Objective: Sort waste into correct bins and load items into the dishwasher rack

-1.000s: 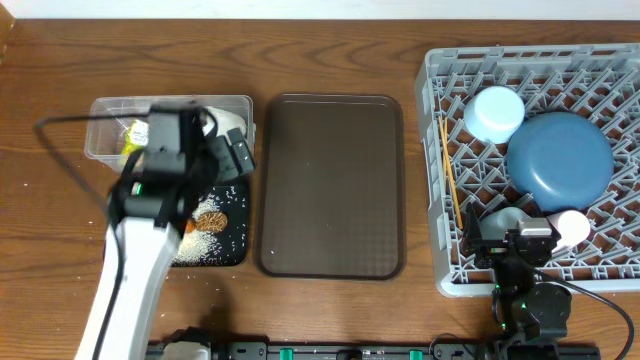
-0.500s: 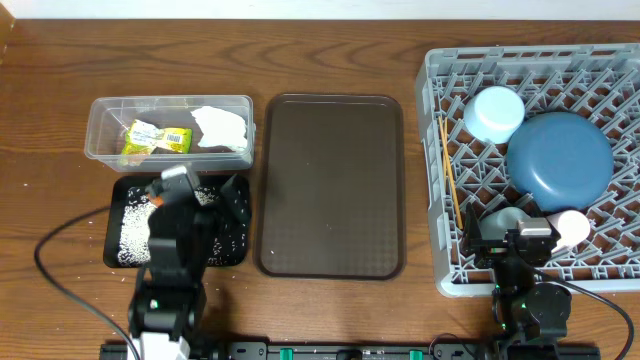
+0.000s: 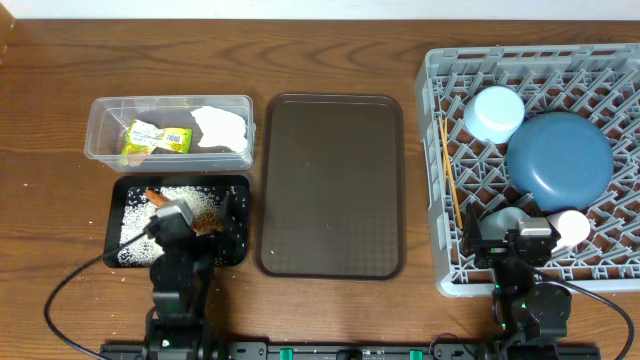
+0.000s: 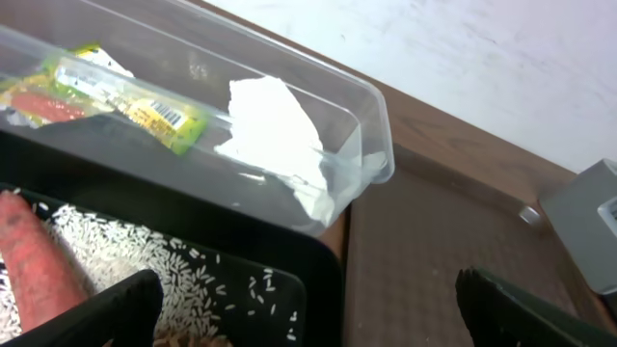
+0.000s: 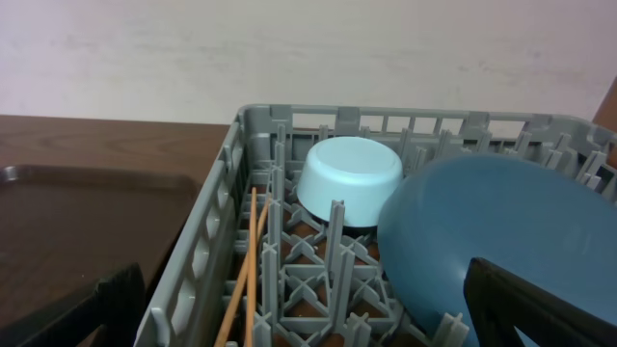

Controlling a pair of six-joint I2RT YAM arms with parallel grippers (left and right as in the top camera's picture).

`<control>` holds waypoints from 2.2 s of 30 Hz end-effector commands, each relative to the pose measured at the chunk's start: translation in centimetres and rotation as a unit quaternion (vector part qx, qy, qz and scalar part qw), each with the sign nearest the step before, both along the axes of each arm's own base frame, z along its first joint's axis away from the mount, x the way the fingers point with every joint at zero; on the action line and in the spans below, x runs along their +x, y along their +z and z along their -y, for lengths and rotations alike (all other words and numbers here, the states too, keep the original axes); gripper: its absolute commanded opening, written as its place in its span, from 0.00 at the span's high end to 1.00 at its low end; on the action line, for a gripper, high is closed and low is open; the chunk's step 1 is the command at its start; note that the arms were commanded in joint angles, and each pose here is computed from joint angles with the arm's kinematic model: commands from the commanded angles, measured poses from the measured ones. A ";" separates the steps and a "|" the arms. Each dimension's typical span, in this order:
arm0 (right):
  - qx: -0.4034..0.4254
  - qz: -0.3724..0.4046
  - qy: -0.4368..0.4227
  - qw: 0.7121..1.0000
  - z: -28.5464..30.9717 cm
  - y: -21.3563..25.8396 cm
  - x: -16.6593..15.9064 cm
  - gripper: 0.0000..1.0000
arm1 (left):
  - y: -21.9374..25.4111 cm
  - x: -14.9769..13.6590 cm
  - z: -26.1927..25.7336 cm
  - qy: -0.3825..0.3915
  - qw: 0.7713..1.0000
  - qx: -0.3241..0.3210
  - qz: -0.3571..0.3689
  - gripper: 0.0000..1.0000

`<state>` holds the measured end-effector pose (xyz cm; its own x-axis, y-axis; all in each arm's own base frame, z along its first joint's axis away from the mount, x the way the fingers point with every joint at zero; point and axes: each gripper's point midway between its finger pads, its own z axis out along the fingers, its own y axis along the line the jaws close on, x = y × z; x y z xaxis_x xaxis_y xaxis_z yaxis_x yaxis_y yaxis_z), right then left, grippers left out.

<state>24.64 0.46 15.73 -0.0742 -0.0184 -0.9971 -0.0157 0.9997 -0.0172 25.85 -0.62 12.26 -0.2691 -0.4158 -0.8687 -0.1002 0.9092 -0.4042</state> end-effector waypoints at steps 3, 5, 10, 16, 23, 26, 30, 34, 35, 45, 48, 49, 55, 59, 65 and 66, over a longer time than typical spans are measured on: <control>-0.007 0.000 -0.003 1.000 0.2 -0.1 0.0 0.01 | -0.3 -0.3 -0.4 0.008 1.000 0.008 0.021 0.02; -0.007 0.000 -0.003 1.000 0.2 -0.1 0.0 0.01 | -0.8 -0.6 -0.5 0.008 1.000 0.013 0.017 0.02; -0.007 0.000 -0.003 1.000 0.2 -0.1 0.0 0.01 | -1.4 -0.9 -0.5 -0.002 0.999 0.047 0.005 0.02; -0.007 0.000 -0.003 1.000 0.2 -0.1 0.0 0.01 | -2.9 -1.4 -0.5 -0.020 0.995 0.098 -0.027 0.02; -0.007 0.000 -0.003 1.000 0.2 -0.1 0.0 0.01 | 0.2 -1.4 -0.5 -0.016 0.993 0.109 0.041 0.02; -0.007 0.000 -0.003 1.000 0.2 -0.1 0.0 0.01 | 1.6 -1.5 -0.5 -0.014 0.990 0.116 0.073 0.02; -0.007 0.000 -0.003 1.000 0.2 -0.1 0.0 0.01 | 1.4 -1.5 -0.3 -0.021 0.989 0.128 0.070 0.02; -0.007 0.000 -0.003 1.000 0.2 -0.1 0.0 0.01 | 1.4 -1.5 0.3 -0.043 0.982 0.170 0.072 0.02; -0.007 0.000 -0.003 1.000 0.2 -0.1 0.0 0.01 | 1.4 -1.5 0.5 -0.050 0.979 0.184 0.073 0.02; -0.007 0.000 -0.003 1.000 0.2 -0.1 0.0 0.01 | 1.5 -1.5 0.6 -0.059 0.971 0.217 0.075 0.02; -0.007 0.000 -0.003 1.000 0.2 -0.1 0.0 0.01 | 1.5 -1.5 0.6 -0.059 0.971 0.217 0.075 0.02; -0.007 0.000 -0.003 1.000 0.2 -0.1 0.0 0.01 | 1.5 -1.5 0.6 -0.059 0.971 0.217 0.075 0.02; -0.007 0.000 -0.003 1.000 0.2 -0.1 0.0 0.01 | 1.5 -1.5 0.6 -0.059 0.971 0.217 0.075 0.02; -0.007 0.000 -0.003 1.000 0.2 -0.1 0.0 0.01 | 1.5 -1.5 0.6 -0.059 0.972 0.217 0.074 0.02; -0.007 0.000 -0.003 1.000 0.2 -0.1 0.0 0.01 | 1.5 -1.5 0.6 -0.059 0.972 0.217 0.074 0.02; -0.007 0.000 -0.003 1.000 0.2 -0.1 0.0 0.01 | 1.5 -1.5 0.6 -0.059 0.972 0.217 0.074 0.02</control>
